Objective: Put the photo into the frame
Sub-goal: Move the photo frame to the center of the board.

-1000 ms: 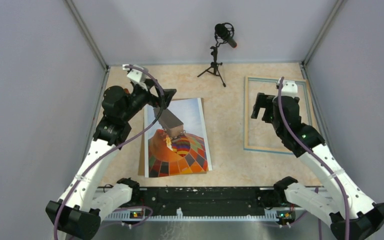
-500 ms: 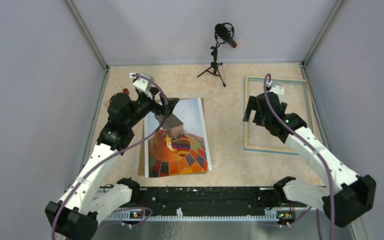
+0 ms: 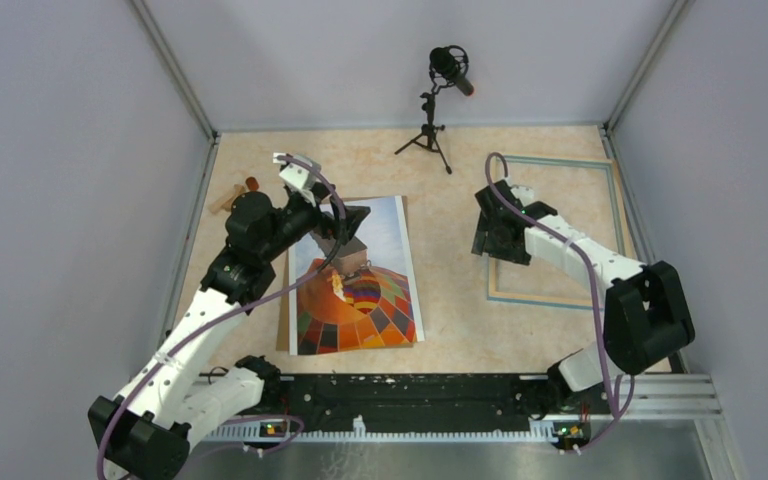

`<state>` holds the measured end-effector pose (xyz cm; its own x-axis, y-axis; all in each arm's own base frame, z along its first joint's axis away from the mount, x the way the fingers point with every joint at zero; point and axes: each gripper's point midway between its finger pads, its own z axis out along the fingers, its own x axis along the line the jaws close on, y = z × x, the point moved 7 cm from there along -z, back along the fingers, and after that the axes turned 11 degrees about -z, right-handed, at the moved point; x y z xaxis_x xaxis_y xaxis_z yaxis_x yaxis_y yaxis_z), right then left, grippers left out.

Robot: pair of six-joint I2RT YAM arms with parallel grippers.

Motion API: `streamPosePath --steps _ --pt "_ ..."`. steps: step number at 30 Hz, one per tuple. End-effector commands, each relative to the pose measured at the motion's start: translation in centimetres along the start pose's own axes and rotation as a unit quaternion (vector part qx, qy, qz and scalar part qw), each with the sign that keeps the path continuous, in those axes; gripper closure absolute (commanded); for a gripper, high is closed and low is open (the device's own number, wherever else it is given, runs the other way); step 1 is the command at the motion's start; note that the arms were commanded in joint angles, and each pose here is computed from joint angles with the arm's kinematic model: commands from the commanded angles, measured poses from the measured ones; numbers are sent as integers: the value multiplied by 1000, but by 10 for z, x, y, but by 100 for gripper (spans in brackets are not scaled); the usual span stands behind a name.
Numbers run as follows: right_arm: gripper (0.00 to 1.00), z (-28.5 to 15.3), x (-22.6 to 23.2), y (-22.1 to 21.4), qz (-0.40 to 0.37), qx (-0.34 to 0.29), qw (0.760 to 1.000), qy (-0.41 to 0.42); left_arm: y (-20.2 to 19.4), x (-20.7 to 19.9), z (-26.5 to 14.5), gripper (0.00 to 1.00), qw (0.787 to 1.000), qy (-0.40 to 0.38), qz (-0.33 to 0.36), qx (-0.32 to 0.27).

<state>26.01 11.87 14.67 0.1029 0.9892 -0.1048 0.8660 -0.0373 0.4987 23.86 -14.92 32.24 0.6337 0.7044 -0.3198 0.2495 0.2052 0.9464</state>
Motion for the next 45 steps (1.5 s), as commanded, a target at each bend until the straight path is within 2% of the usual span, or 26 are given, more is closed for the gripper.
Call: streamPosePath --steps 1,12,17,28,32,40,43,45 --pt "31 12 6 5 7 -8 1000 0 15 -11 -3 2 999 -26 9 -36" --pt "45 49 12 -13 -3 28 999 -23 14 -7 -3 2 999 -3 8 -35" --pt "56 61 21 -27 0 53 999 2 13 -7 -3 2 999 -3 7 -34" --pt "80 36 51 -51 -50 48 997 28 12 -6 -3 2 999 4 3 -35" --pt "83 25 59 -62 -72 49 995 38 12 -6 -2 2 999 3 0 -35" --pt "83 7 67 -85 -104 55 990 77 10 -5 -1 2 999 2 -5 -33" --pt "82 -1 71 -86 -113 50 988 97 9 -5 0 2 999 4 -6 -32" --pt "78 -8 72 -82 -114 40 987 107 8 -4 0 1 999 5 -8 -31"
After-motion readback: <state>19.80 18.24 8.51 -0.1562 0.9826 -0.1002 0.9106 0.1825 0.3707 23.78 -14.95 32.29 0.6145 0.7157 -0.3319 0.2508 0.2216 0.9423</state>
